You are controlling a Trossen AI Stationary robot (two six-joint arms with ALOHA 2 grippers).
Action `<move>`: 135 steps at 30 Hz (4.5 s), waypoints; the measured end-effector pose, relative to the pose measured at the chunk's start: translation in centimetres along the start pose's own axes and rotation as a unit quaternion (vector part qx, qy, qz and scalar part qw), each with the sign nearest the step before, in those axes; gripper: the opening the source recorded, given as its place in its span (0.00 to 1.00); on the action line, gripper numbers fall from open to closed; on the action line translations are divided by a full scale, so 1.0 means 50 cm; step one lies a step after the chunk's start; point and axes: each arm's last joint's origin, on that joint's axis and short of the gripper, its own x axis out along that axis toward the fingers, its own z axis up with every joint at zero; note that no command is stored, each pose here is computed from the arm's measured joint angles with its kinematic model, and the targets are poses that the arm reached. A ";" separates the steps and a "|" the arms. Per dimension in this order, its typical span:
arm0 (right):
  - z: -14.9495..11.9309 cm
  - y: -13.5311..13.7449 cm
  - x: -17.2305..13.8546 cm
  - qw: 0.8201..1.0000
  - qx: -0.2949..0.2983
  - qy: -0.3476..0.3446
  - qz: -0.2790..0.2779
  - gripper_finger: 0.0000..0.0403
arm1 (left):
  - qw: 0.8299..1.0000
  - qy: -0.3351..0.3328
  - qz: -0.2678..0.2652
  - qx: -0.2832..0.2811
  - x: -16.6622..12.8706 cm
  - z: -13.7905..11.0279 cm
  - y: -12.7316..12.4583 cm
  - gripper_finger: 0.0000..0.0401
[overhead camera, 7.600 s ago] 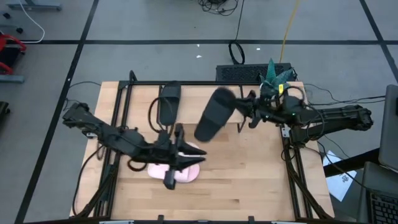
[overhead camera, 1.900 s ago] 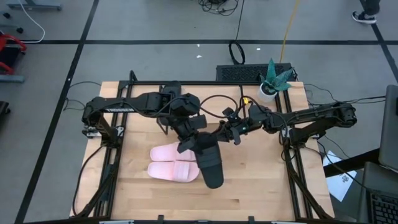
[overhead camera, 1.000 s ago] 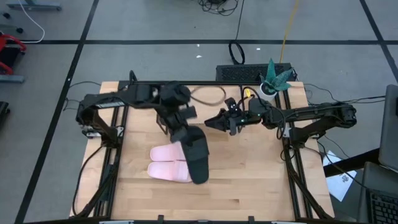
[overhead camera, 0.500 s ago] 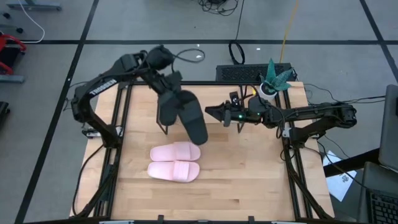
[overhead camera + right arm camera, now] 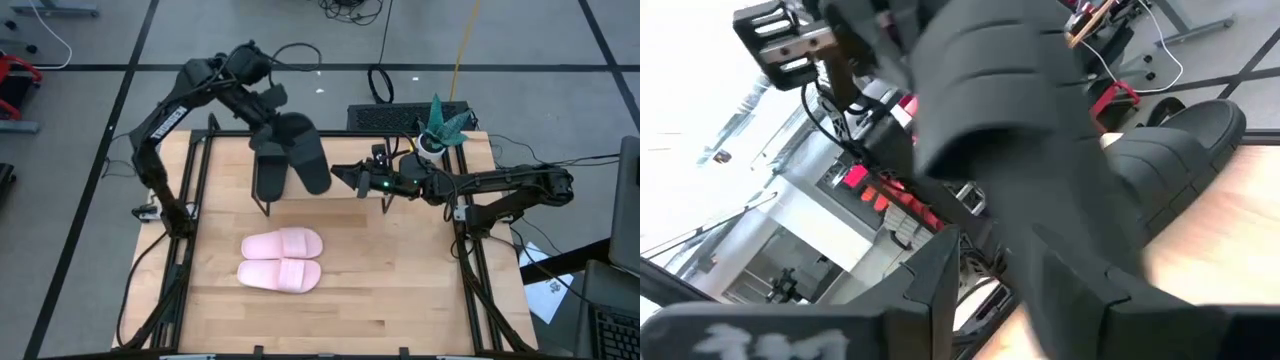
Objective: Pick and place slides into the shelf
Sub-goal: Put the black slide on the shelf
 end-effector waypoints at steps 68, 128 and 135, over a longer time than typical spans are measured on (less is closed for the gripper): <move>-0.186 -0.016 0.070 0.981 0.102 -0.151 -0.062 0.39 | 1.000 -0.021 0.003 0.013 -0.075 -0.014 -0.029 0.00; -0.151 -0.049 0.087 0.983 0.087 -0.149 -0.067 0.47 | 0.999 -0.025 -0.042 0.003 -0.071 -0.013 -0.035 0.00; -0.146 -0.046 0.088 0.985 0.080 -0.142 -0.051 0.33 | 0.999 -0.026 -0.046 0.006 -0.070 -0.012 -0.036 0.00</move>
